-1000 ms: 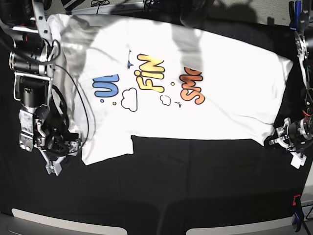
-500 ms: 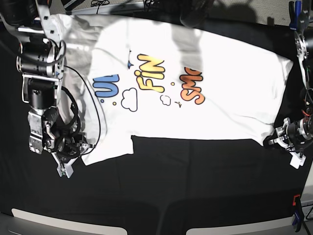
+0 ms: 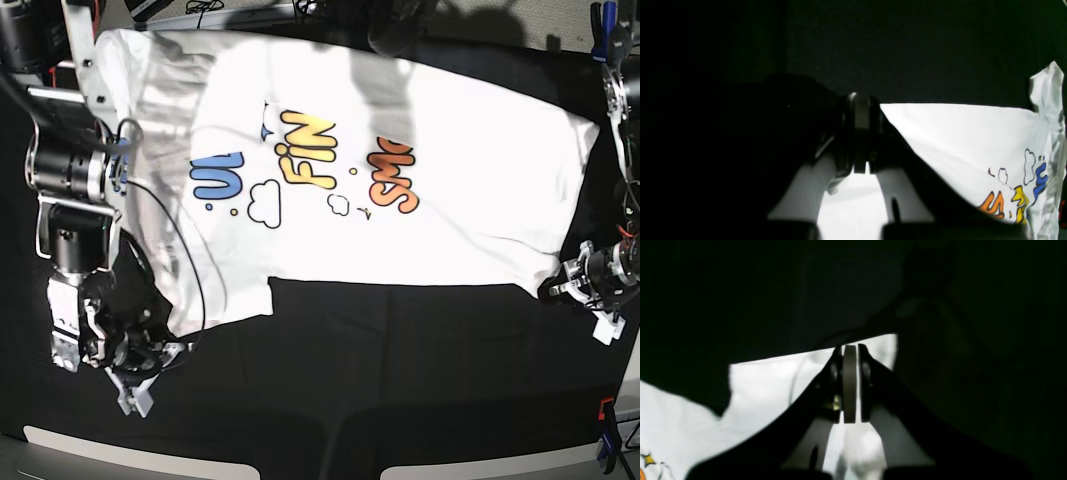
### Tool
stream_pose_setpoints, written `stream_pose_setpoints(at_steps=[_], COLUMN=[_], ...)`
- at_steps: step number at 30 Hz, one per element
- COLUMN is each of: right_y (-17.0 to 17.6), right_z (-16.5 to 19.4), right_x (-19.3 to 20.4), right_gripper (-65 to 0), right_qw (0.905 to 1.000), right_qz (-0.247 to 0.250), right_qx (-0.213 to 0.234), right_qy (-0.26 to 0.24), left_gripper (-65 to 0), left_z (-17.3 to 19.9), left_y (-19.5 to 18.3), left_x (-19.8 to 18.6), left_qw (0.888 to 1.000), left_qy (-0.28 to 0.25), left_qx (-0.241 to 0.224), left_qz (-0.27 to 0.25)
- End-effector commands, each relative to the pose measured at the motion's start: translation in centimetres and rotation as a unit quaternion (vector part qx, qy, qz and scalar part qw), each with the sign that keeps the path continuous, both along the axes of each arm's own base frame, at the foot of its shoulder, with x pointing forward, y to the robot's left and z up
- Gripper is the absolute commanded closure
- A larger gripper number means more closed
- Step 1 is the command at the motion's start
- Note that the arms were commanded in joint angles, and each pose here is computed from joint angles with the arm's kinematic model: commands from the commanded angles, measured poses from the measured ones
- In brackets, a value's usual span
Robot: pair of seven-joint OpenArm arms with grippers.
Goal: Layout the t-shirt on the table in an organized manner, then fold the t-shirt properly
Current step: 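Lift the hem edges and pull them apart to tension the shirt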
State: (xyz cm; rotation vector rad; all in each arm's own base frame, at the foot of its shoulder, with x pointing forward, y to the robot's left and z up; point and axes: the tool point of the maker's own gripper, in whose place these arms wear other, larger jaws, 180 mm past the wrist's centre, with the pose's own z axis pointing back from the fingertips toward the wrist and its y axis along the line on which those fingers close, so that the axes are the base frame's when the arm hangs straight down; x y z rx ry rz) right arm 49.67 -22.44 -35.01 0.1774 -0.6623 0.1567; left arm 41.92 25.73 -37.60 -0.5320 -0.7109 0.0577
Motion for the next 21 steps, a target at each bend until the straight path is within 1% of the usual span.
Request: stream_pose_setpoints(at_steps=[1,4,8,9,11,12,13,14,15,21], right_y=[-0.4,-0.5,-0.5,-0.6,-1.1,-1.5,-1.8,-2.1,-2.2,-2.0], right_z=[3.2,3.1,2.0,1.8,1.7,1.6,1.6,1.6,1.6,-1.1], right_x=[2.0,1.9,1.0,0.9,0.7,0.7,0.7,0.6,0.6,-1.2], right_gripper=[0.0,0.0,0.0,-1.0,-18.3,-25.6,-31.6,-35.7,-37.4,-37.3], right_qw=[0.9992,0.9994,0.9999,0.9999,0.9998,0.9995,0.9993,0.9991,0.9991,0.999], right_qz=[-0.003,-0.002,0.001,0.002,0.003,0.003,0.002,0.001,0.0,0.003], right_qx=[-0.002,-0.004,-0.006,-0.008,-0.018,-0.03,-0.037,-0.041,-0.042,-0.04], right_qy=[-0.04,-0.033,-0.014,-0.012,-0.01,-0.01,-0.011,-0.009,-0.008,0.018], left_gripper=[0.0,0.0,0.0,0.0,0.0,0.0,0.0,0.0,0.0,0.0], left_z=[2.9,3.4,3.4,3.4,3.3,3.3,3.3,3.3,3.3,3.3], left_y=[0.9,0.9,0.8,0.8,0.8,0.8,0.8,0.8,0.8,0.8], left_x=[1.9,2.3,2.2,2.2,2.1,2.1,2.1,2.1,2.1,2.1], left_qw=[0.999,0.999,0.999,0.999,0.999,0.999,0.999,0.999,0.999,0.999], left_qy=[-0.041,-0.046,-0.048,-0.047,-0.044,-0.044,-0.044,-0.044,-0.044,-0.044], left_qx=[0.0,0.0,-0.007,-0.007,-0.007,-0.006,-0.006,-0.006,-0.006,-0.007], left_qz=[0.008,0.008,0.009,0.009,0.007,0.007,0.007,0.007,0.007,0.008])
